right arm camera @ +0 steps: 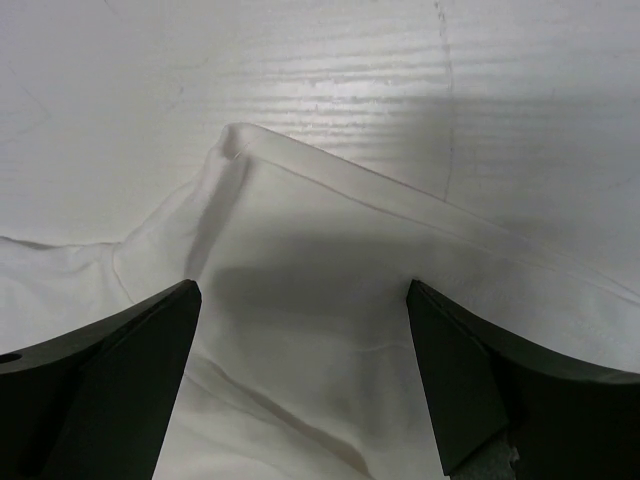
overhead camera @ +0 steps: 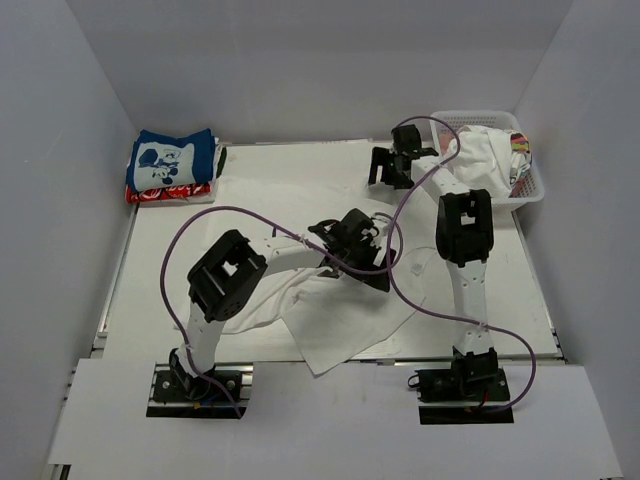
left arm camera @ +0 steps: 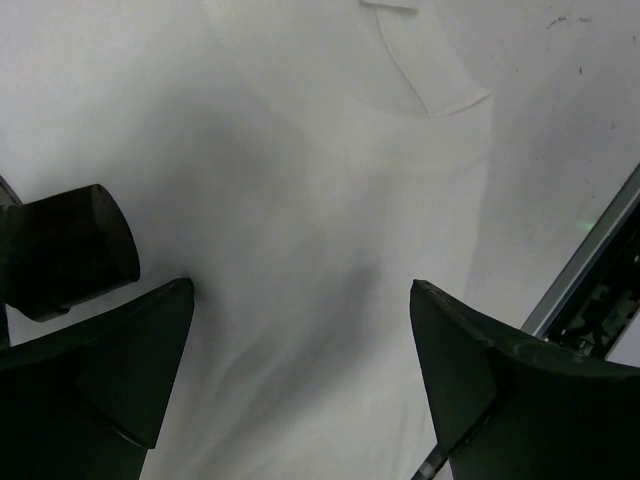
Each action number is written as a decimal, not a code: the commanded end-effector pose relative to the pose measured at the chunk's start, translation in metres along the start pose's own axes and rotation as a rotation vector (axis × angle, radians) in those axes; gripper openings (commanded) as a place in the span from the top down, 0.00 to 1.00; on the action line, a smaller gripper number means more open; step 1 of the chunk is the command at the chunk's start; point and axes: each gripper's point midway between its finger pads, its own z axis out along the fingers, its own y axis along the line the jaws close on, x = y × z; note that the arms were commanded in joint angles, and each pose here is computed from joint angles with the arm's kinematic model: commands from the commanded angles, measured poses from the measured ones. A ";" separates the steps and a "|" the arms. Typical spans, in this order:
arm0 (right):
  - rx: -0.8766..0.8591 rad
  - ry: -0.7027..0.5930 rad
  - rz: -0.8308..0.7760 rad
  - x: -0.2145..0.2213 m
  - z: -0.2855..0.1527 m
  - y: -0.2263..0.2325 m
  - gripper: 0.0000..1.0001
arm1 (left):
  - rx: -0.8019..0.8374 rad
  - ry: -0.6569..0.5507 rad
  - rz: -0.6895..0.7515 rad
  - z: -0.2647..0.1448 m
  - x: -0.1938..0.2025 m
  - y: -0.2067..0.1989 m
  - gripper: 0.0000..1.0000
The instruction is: Fold and stack the t-shirts
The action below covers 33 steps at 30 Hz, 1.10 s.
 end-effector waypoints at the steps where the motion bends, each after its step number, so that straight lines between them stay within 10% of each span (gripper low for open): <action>1: -0.035 0.076 0.028 0.021 0.027 -0.011 0.10 | -0.135 0.164 -0.011 0.011 0.055 0.032 0.00; 16: -0.218 -0.308 -0.044 -0.090 0.050 0.003 0.10 | 0.032 0.134 0.094 0.018 0.029 -0.017 0.00; 27: -0.297 -0.473 -0.324 -0.152 -0.117 0.074 0.10 | -0.008 -0.058 0.155 -0.032 -0.040 -0.045 0.00; 33: -0.184 -0.351 -0.198 -0.081 -0.154 0.055 0.10 | -0.292 -0.248 0.008 -0.123 -0.051 -0.008 0.00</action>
